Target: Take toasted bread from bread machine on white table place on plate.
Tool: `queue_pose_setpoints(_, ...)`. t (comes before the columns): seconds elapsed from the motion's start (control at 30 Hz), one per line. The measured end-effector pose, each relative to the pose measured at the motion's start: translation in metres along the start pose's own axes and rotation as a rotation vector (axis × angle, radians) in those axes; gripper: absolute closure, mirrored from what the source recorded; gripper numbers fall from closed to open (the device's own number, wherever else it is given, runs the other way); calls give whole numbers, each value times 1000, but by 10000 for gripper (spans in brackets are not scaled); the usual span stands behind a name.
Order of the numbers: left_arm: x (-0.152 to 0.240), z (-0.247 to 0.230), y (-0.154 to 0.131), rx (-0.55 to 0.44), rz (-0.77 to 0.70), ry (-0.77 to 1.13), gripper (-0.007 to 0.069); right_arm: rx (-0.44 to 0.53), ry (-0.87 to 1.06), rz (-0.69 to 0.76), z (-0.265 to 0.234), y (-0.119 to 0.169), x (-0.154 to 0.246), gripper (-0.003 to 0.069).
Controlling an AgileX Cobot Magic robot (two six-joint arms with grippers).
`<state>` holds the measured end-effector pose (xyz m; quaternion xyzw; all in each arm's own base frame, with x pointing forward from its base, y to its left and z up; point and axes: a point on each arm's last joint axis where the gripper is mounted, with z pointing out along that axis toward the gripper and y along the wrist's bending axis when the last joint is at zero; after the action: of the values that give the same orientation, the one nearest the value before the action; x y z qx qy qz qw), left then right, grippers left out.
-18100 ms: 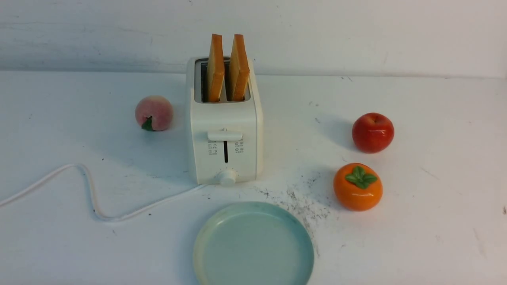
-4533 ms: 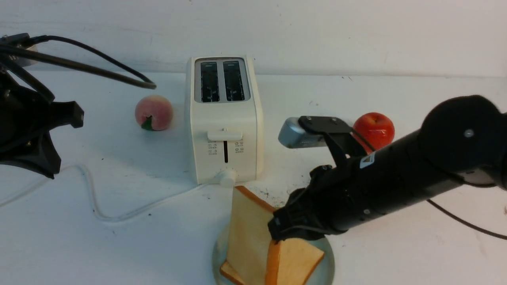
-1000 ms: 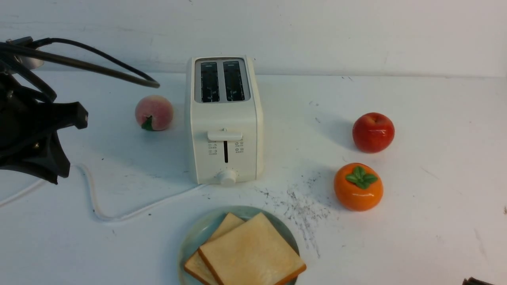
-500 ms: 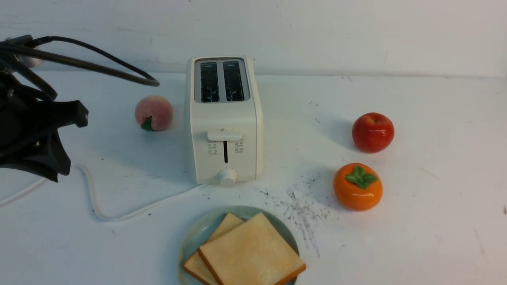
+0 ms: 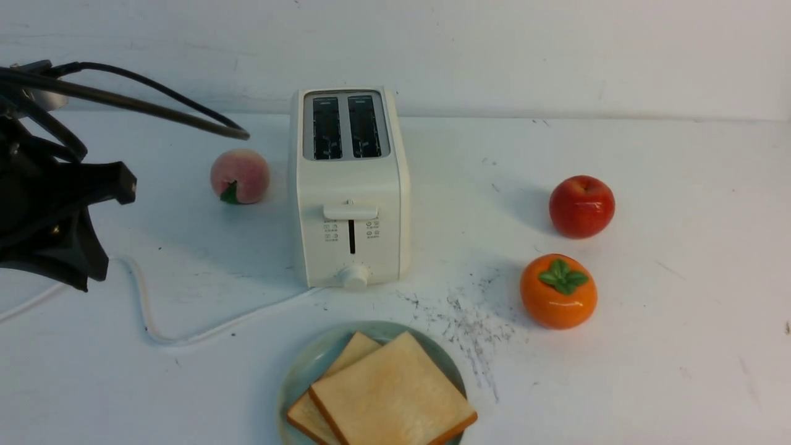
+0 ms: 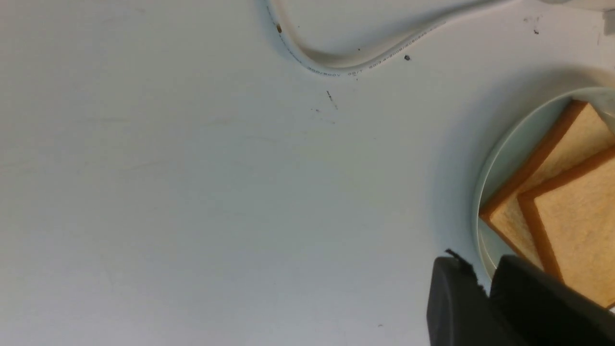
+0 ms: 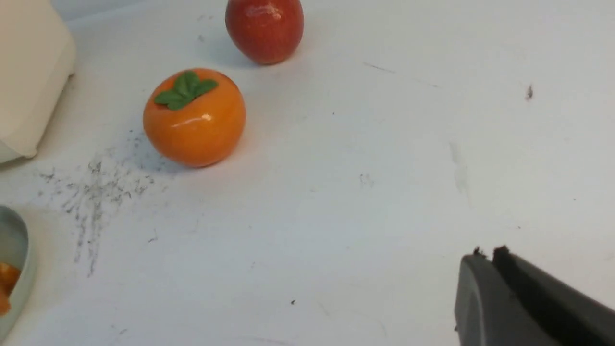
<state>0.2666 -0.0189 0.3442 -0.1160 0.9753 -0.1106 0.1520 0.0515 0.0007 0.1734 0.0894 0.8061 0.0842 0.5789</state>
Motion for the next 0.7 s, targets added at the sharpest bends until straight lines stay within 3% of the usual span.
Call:
queue_pose_setpoints(0.4, 2, -5, -1, 14, 48, -13, 516, 8, -1, 43, 0, 0, 0, 612)
queue_pose_setpoints(0.7, 35, -65, 1, 15, 117, -202, 516, 10, -2, 29, 0, 0, 0, 600)
